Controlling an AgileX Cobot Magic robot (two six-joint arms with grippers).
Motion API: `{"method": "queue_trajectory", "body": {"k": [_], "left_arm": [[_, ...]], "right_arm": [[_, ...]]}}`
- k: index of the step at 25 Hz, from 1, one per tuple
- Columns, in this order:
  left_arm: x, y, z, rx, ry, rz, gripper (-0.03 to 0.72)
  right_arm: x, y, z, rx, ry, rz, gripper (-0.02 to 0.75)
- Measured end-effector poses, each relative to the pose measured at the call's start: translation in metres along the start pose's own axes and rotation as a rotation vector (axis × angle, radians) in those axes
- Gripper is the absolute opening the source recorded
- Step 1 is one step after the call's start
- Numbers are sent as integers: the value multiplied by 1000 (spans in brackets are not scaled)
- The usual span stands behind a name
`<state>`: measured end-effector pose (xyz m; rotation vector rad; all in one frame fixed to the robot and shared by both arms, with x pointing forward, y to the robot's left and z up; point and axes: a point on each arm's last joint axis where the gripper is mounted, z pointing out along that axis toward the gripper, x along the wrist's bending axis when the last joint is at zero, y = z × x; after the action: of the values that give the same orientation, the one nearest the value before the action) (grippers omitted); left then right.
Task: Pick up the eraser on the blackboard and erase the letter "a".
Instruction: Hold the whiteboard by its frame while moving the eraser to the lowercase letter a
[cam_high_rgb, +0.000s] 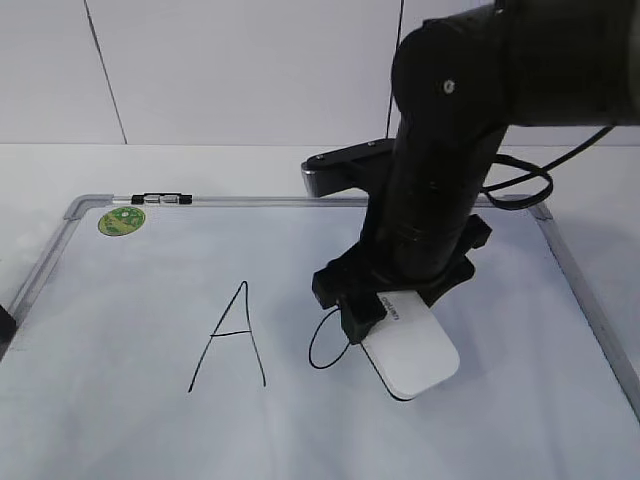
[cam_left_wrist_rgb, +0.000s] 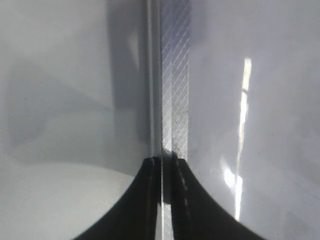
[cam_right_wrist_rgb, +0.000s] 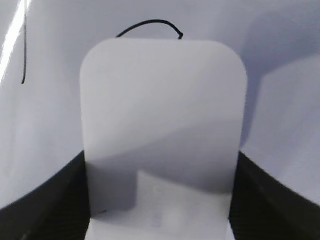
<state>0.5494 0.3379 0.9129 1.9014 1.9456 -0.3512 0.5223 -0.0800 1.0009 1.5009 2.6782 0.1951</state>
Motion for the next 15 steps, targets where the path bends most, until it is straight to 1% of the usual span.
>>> {"method": "queue_trajectory", "body": {"k": [10, 15], "left_arm": [[0, 0, 0, 0, 0, 0, 22], [0, 0, 0, 0, 0, 0, 22]], "right_arm": [[2, 16, 46, 63, -10, -8, 553], [4, 28, 53, 54, -8, -20, 553]]}}
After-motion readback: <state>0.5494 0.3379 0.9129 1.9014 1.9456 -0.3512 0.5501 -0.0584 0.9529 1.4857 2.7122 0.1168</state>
